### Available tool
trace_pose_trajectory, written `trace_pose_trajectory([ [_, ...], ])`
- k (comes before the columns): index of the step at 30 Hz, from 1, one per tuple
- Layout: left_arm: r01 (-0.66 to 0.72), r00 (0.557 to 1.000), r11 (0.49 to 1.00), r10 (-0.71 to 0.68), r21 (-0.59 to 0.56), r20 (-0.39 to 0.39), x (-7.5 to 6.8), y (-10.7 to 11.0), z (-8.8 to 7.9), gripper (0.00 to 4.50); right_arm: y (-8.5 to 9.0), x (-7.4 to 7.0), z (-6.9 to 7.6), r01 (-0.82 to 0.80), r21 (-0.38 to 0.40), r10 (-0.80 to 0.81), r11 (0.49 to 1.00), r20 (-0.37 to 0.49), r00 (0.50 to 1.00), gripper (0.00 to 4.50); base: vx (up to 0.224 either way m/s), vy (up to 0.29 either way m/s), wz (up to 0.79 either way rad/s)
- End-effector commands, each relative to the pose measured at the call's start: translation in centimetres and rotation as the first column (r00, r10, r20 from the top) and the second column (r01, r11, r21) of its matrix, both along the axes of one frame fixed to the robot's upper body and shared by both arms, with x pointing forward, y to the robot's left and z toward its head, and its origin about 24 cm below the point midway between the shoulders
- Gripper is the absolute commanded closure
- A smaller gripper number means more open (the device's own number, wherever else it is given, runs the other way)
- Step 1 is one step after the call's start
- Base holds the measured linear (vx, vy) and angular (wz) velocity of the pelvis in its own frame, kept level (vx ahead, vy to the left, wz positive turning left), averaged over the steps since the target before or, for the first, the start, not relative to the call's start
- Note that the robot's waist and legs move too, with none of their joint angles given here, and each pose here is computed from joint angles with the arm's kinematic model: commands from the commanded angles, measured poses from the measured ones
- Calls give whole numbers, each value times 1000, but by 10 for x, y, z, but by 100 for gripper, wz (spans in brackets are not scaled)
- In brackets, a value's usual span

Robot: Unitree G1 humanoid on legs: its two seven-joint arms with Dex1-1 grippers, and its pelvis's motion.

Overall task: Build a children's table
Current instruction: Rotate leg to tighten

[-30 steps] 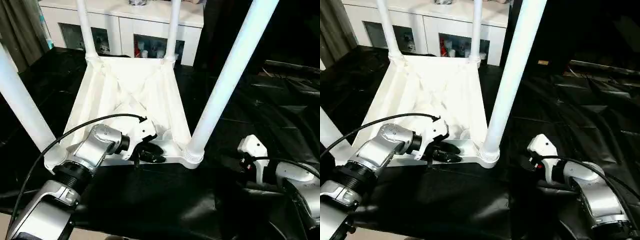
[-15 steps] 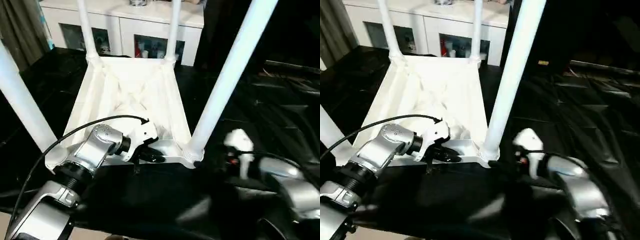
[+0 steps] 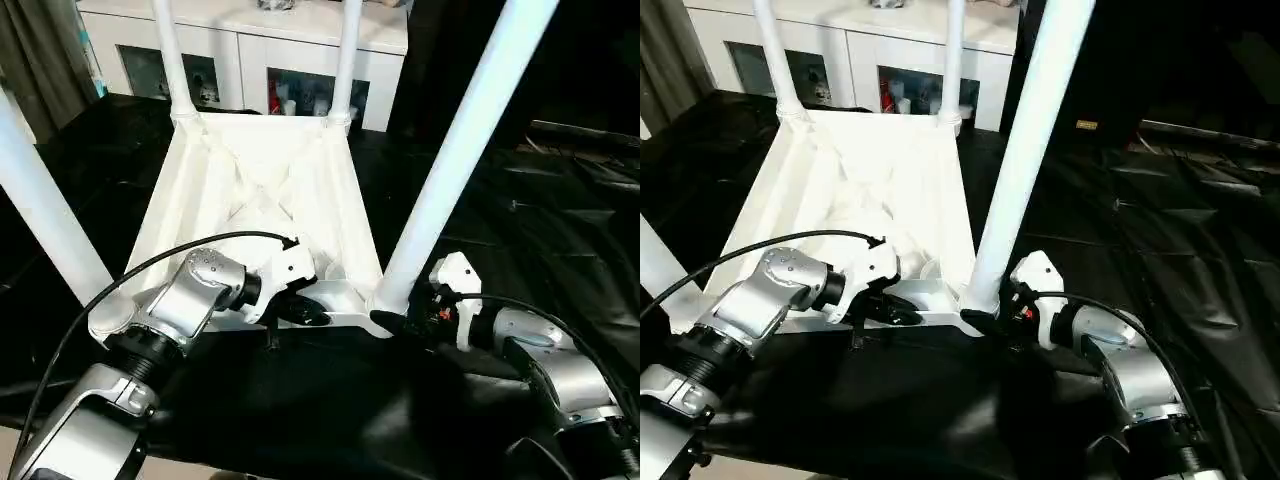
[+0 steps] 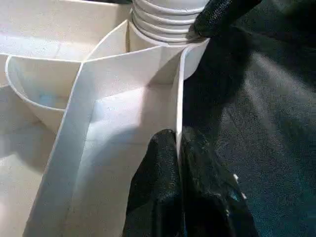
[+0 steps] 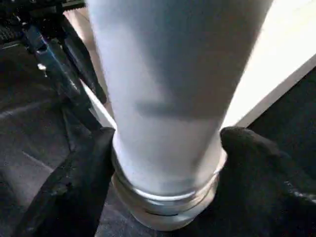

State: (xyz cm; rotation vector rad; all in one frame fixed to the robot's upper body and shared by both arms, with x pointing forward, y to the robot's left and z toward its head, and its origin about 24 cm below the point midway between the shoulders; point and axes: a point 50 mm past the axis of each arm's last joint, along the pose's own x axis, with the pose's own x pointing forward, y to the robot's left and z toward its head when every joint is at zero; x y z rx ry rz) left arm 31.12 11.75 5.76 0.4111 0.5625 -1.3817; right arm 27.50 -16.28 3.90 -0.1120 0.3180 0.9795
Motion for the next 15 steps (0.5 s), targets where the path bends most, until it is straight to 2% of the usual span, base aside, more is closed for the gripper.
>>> trace_pose_trajectory([
  [1, -14, 998, 999, 16, 36, -58, -7, 5, -13, 450, -2, 4, 2, 10, -5, -10, 1000, 11, 1000, 129, 0, 0, 0],
  [5, -28, 998, 999, 30, 30, -56, -7, 6, -14, 450, -1, 5, 0, 25, 4, -25, 1000, 11, 1000, 160, 0, 0, 0],
  [8, -67, 997, 998, 68, 20, -41, -6, 3, -17, 450, -2, 7, -4, 94, 18, -94, 995, 9, 996, 172, 0, 0, 0],
  [12, -214, 977, 977, 215, -20, 17, -1, -22, -25, 450, 8, 9, -23, 312, 61, -311, 948, -33, 950, 174, 0, 0, 0],
  [15, -280, 960, 959, 281, -48, 15, 1, -41, -29, 450, 20, 11, -34, 443, 62, -439, 894, -73, 896, 175, 0, 0, 0],
])
